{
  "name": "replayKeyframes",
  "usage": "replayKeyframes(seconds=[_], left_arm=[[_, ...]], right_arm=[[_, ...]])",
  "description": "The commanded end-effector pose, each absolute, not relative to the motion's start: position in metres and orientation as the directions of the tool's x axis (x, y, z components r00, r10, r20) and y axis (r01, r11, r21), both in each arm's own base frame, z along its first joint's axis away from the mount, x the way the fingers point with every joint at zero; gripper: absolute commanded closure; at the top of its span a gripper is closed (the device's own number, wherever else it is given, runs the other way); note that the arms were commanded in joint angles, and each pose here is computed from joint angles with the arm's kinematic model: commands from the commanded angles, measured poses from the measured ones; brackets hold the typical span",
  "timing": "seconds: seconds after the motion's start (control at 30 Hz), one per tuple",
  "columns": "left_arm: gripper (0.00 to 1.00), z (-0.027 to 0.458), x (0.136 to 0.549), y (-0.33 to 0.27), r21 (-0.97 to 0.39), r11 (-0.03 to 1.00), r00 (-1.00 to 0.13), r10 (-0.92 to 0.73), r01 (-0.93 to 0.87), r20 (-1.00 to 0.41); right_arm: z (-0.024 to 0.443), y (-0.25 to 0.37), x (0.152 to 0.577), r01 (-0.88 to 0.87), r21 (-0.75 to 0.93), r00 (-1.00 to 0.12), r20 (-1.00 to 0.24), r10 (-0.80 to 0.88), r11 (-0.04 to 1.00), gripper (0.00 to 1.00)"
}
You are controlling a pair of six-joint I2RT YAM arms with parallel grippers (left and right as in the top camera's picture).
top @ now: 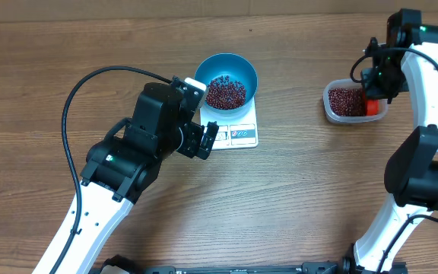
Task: Scoop item into bowl and weigh 150g on scale
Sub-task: 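Move the empty scoop with the right gripper back to the bean tub, then dip the red scoop into the beans again with the right gripper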
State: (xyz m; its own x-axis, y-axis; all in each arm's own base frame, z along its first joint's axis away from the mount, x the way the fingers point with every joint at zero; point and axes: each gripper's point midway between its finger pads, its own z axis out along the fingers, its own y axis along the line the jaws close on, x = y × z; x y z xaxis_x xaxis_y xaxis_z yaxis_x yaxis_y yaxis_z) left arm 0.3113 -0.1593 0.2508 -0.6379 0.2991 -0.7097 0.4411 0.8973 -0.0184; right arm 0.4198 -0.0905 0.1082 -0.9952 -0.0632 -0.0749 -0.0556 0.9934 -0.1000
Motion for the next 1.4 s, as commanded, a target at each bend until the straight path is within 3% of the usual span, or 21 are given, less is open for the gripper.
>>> replayKeyframes(seconds=[0.0,0.63,1.03,1.37], left_arm=[[0.0,0.246,0.311,-0.159,-0.015,0.901,-0.647,0.3,0.434,-0.701],[0.0,0.246,0.311,-0.159,-0.015,0.901,-0.647,0.3,0.434,-0.701],[0.0,0.246,0.311,-0.159,-0.015,0.901,-0.647,0.3,0.434,-0.701],[0.0,0.246,0.311,-0.159,-0.015,0.901,-0.647,0.3,0.434,-0.701]], right_arm=[[0.095,-0.083,0.412,-0.065,-0.044,-0.997,-0.044,-0.067,0.997,0.96],[0.097,-0.059,0.422,-0.075,0.095,-0.992,-0.105,-0.065,0.993,0.96],[0.11,-0.051,0.432,-0.083,0.344,-0.977,-0.211,-0.009,0.935,0.96],[0.113,-0.062,0.43,-0.052,0.385,-0.975,-0.22,0.037,0.921,0.96]])
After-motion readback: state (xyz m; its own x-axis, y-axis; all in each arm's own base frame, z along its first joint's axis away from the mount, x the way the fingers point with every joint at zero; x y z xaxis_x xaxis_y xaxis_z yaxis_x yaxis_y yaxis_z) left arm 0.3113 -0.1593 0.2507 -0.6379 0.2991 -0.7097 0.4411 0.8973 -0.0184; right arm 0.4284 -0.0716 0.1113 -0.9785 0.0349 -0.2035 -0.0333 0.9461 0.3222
